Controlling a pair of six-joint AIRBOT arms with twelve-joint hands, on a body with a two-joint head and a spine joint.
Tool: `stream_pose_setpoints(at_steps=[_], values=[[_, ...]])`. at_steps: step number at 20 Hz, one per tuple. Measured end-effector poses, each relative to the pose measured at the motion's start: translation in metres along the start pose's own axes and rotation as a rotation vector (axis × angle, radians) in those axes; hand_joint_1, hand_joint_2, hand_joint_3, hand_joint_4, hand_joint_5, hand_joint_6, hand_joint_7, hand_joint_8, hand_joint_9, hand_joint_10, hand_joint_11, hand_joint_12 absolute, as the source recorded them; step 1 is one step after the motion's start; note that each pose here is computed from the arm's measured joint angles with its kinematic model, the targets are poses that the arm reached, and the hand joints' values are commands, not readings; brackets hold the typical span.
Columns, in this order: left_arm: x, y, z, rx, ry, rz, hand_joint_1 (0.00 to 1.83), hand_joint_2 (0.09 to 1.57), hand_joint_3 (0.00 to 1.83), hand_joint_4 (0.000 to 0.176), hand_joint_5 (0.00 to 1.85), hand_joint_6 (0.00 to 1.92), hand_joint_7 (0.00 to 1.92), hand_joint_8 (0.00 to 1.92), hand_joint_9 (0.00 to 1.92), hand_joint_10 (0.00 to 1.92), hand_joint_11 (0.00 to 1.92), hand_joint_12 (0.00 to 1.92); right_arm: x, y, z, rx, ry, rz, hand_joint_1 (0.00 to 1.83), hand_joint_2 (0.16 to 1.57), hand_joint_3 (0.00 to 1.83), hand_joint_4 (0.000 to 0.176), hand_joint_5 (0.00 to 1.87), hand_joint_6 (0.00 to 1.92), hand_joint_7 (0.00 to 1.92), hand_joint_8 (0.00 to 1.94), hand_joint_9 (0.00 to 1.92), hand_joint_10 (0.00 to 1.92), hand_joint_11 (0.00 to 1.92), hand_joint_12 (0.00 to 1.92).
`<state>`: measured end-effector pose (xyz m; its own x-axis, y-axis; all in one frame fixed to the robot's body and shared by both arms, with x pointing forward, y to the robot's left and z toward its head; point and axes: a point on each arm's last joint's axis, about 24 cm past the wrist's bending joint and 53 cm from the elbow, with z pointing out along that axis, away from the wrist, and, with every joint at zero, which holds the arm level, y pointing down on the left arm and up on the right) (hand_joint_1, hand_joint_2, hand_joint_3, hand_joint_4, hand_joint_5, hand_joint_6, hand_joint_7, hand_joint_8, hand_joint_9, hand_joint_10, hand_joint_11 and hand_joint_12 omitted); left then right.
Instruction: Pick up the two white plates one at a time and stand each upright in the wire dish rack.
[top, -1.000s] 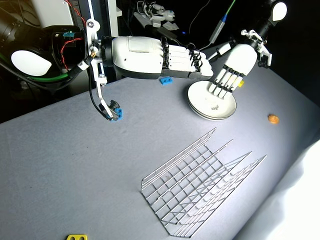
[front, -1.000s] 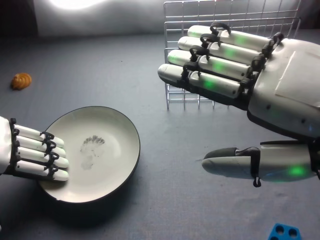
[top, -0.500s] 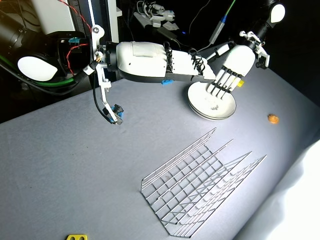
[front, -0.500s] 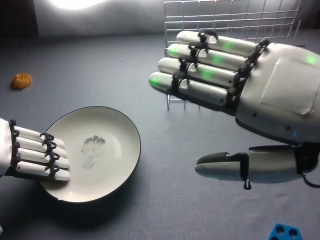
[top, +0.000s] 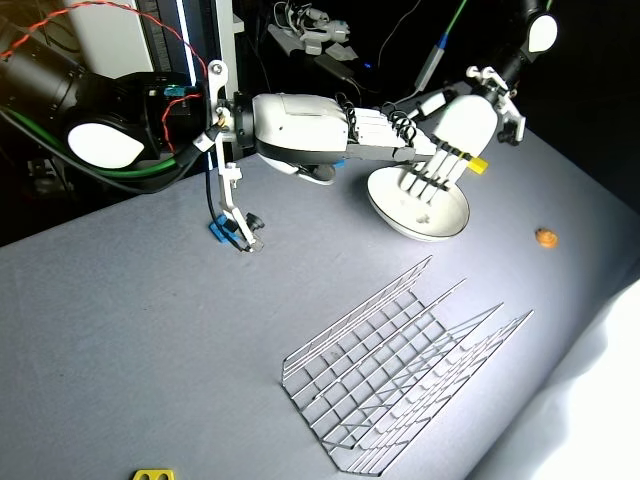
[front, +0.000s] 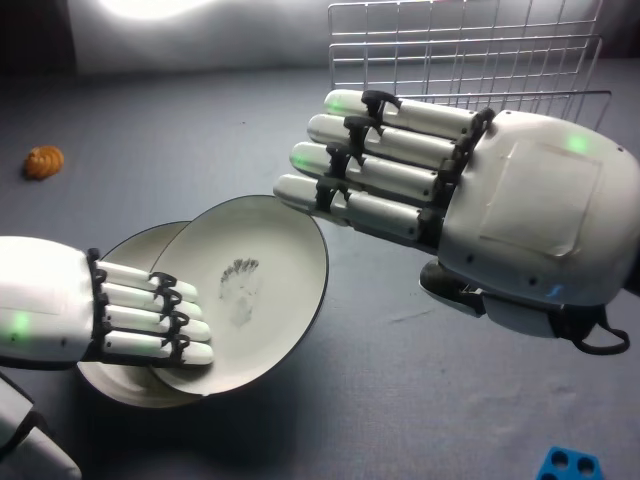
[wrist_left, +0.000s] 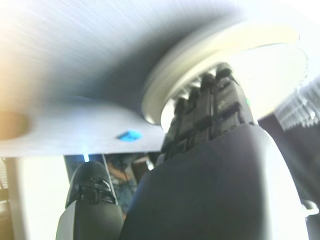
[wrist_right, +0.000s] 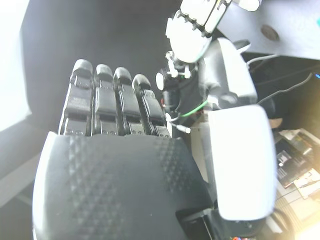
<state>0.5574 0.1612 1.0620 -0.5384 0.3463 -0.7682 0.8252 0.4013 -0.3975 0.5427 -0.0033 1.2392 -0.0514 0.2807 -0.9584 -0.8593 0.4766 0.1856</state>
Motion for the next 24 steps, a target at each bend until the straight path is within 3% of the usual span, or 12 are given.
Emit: stream_pose_setpoints(at_steps=[4,7,14,21,24], values=[[-0.010,-0.006,0.008,0.006,-0.020,0.016,0.00,1.08,0.00,0.000,0.00,0.00,0.00,0.00,0.00,0.00,0.00,0.00,0.017,-0.002,0.007,0.004,0.040,0.015,1.08,1.14,0.00,0.000,0.00,0.00,0.00,0.00,0.00,0.00,0.00,0.00],[-0.016,-0.015,0.015,0.026,-0.034,0.026,0.00,1.10,0.00,0.000,0.00,0.00,0.00,0.00,0.00,0.00,0.00,0.00,0.027,0.004,0.016,-0.016,0.061,0.016,1.13,1.13,0.00,0.000,0.00,0.00,0.00,0.00,0.00,0.00,0.00,0.00],[-0.019,-0.017,0.017,0.030,-0.042,0.026,0.00,1.08,0.00,0.000,0.00,0.00,0.00,0.00,0.00,0.00,0.00,0.00,0.055,-0.008,0.031,0.000,0.123,0.021,1.02,1.15,0.00,0.000,0.00,0.00,0.00,0.00,0.00,0.00,0.00,0.00],[-0.019,-0.017,0.018,0.034,-0.043,0.026,0.00,1.09,0.00,0.000,0.00,0.00,0.00,0.00,0.00,0.00,0.00,0.00,0.071,-0.017,0.046,0.002,0.127,0.014,1.02,1.12,0.00,0.000,0.00,0.00,0.00,0.00,0.00,0.00,0.00,0.00],[-0.020,-0.017,0.018,0.035,-0.045,0.024,0.00,1.09,0.00,0.000,0.00,0.00,0.00,0.00,0.00,0.00,0.00,0.00,0.077,-0.011,0.054,-0.010,0.123,0.026,1.01,1.11,0.00,0.000,0.00,0.00,0.00,0.00,0.00,0.00,0.01,0.00]])
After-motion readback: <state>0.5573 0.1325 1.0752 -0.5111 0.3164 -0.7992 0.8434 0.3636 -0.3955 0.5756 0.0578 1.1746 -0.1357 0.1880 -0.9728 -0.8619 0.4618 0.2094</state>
